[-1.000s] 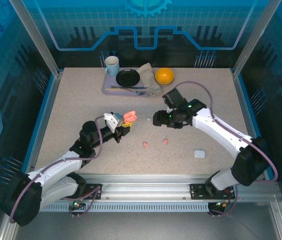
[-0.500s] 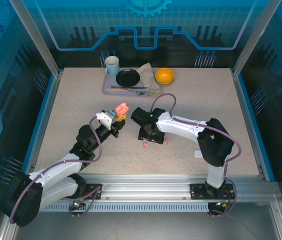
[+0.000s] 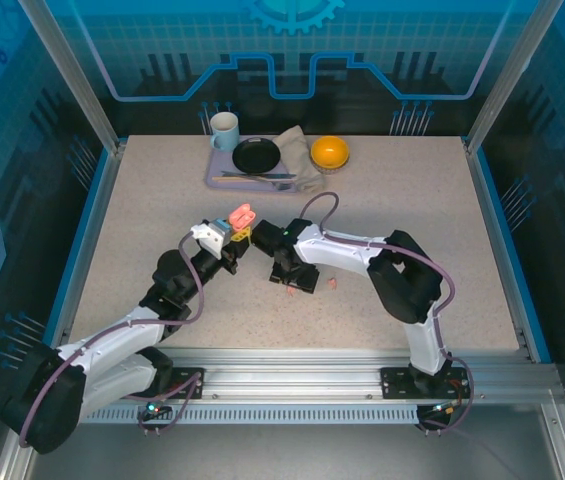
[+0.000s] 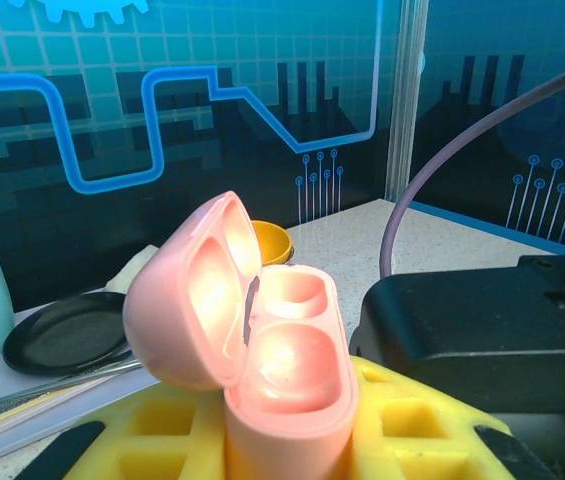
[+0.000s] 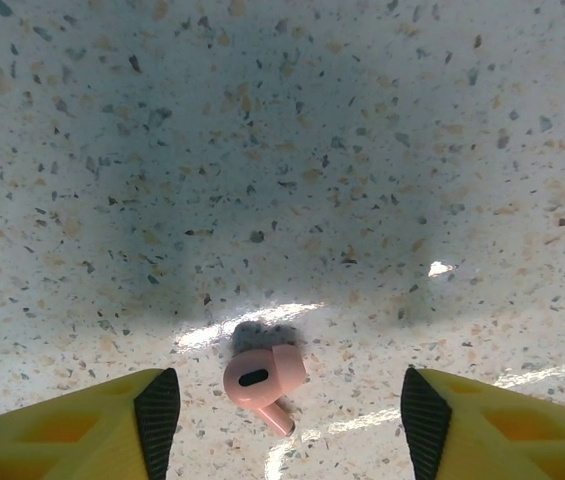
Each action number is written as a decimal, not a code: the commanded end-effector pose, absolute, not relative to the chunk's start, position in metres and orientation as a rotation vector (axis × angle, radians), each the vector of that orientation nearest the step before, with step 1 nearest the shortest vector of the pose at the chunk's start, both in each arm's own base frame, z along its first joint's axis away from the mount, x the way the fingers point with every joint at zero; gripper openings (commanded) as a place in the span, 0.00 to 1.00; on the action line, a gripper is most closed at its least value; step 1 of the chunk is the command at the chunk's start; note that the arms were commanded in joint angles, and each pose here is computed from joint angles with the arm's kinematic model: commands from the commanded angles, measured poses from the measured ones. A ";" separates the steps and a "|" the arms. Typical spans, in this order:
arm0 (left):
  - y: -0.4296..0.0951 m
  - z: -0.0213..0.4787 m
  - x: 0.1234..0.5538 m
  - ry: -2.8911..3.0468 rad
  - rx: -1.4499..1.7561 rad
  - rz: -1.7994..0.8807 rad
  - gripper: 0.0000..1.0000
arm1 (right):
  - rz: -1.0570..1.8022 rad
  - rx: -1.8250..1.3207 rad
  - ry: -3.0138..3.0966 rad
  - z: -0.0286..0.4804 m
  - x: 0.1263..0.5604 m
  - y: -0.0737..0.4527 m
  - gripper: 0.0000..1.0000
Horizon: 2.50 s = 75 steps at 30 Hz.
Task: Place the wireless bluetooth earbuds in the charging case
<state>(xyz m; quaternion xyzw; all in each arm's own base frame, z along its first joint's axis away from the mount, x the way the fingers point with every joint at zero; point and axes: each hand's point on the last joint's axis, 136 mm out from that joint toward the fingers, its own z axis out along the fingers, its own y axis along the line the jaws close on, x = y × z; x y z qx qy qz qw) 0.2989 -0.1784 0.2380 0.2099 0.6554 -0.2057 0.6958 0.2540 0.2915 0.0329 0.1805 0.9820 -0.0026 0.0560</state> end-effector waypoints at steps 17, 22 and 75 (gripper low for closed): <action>-0.180 0.250 0.296 1.421 0.480 -0.461 0.00 | 0.004 0.520 3.007 0.011 0.245 0.295 0.49; -0.181 0.251 0.296 1.421 0.483 -0.459 0.00 | 0.001 0.512 3.005 0.009 0.245 0.294 0.45; -0.183 0.251 0.298 1.446 0.496 -0.462 0.00 | -0.012 0.406 2.913 0.021 0.256 0.265 0.28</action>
